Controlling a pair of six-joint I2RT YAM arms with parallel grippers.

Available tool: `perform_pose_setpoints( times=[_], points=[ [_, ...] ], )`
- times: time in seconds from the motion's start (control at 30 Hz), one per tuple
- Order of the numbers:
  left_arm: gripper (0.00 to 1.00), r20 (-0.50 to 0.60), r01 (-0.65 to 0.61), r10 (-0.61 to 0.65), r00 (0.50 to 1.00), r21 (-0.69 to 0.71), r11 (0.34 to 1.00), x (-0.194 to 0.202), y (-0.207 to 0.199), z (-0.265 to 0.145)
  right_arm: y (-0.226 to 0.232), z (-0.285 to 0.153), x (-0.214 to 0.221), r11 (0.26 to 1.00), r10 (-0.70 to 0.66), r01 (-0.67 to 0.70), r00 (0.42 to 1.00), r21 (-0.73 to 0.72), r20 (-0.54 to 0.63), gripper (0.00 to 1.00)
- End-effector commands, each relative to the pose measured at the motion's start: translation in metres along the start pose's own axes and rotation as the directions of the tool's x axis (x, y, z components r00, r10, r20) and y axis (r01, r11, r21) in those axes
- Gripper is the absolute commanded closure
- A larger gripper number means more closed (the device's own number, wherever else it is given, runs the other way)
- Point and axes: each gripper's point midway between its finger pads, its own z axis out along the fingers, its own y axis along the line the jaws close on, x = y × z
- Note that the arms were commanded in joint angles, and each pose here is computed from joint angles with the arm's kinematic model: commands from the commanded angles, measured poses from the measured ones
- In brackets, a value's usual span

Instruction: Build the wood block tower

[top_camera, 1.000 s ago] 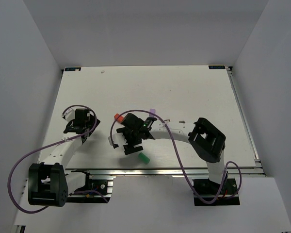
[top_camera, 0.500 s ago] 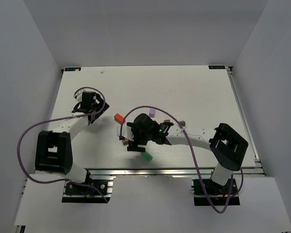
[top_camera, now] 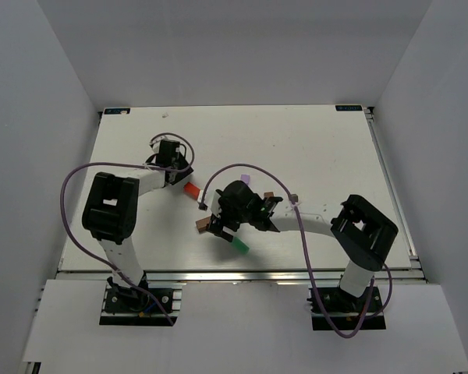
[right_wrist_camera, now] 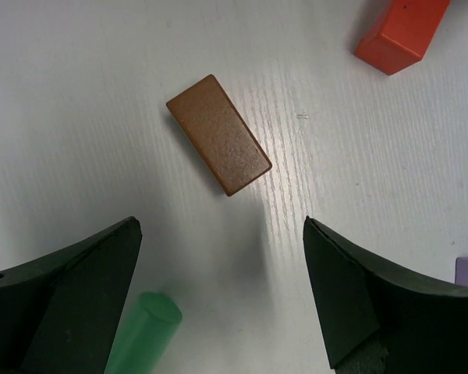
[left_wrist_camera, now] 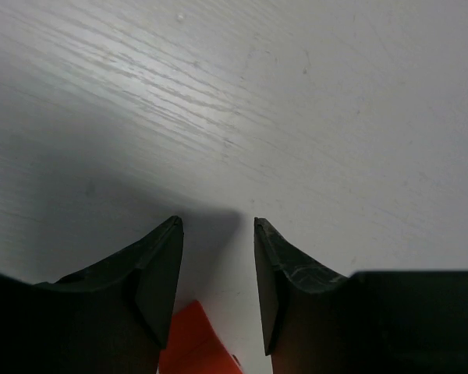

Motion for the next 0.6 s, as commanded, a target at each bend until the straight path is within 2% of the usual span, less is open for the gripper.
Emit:
perform_pose_setpoints(
  times=[0.0, 0.13, 0.27, 0.4, 0.57],
  points=[
    [0.49, 0.046, -0.039, 0.036, 0.998, 0.052, 0.998, -0.012, -0.028, -0.006, 0.005, 0.007, -0.006, 0.999, 0.031, -0.03, 0.998, -0.023, 0.05, 0.11],
    [0.5, 0.051, -0.033, 0.032, 0.998, 0.015, 0.999, -0.003, -0.015, -0.009, 0.002, 0.012, -0.003, 0.999, 0.05, -0.05, 0.998, -0.001, 0.044, 0.11],
    [0.58, 0.018, -0.047, 0.047, 0.999, -0.001, 0.999, 0.014, -0.004, -0.014, -0.001, 0.018, 0.002, 0.998, 0.067, -0.067, 0.997, 0.016, 0.034, 0.11],
    [0.6, -0.014, -0.046, 0.046, 0.999, -0.022, 0.999, 0.036, 0.012, -0.026, 0.0, 0.022, 0.003, 0.996, 0.084, -0.085, 0.996, 0.015, 0.039, 0.12],
    [0.63, -0.027, -0.035, 0.035, 0.999, 0.008, 0.999, 0.054, 0.014, -0.041, -0.004, 0.029, 0.004, 0.994, 0.102, -0.104, 0.994, 0.032, 0.05, 0.19]
  ],
)
